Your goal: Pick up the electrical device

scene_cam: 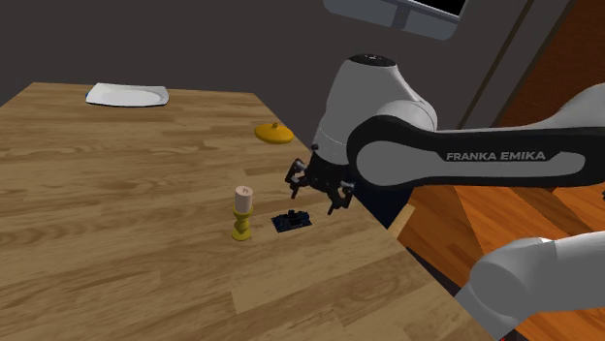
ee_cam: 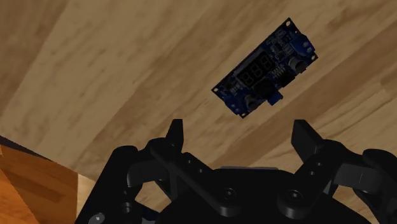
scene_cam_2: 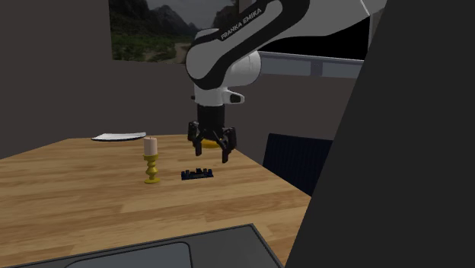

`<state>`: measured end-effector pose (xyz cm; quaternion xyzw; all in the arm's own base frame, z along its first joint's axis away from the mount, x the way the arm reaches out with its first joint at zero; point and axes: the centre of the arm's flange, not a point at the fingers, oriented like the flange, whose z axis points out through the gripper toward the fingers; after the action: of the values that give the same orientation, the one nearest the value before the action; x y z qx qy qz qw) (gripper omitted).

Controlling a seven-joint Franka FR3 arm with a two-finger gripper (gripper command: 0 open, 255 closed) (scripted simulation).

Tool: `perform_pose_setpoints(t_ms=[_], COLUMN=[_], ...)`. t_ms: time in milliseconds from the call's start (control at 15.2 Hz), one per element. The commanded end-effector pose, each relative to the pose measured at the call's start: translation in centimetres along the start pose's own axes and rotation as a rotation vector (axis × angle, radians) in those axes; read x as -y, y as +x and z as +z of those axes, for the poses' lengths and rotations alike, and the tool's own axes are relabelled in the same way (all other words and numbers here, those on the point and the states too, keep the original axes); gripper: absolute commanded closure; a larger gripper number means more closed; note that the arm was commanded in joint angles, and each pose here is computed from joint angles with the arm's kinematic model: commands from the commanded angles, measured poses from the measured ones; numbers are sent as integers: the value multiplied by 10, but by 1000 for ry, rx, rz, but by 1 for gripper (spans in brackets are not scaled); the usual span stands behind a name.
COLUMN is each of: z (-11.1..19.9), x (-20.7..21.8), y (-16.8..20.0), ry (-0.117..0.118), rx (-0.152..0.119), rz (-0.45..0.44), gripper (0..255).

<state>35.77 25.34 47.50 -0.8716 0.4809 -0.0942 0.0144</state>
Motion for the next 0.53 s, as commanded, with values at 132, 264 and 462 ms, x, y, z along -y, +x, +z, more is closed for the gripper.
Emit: perform_pose_setpoints(t_ms=[132,264,462], z=[11,21,40], x=[13,12,10], y=[-7,-8,-11], ry=[14,14,14], rx=[-6,-6,-6], rz=[46,46,46], gripper=[0,0,0])
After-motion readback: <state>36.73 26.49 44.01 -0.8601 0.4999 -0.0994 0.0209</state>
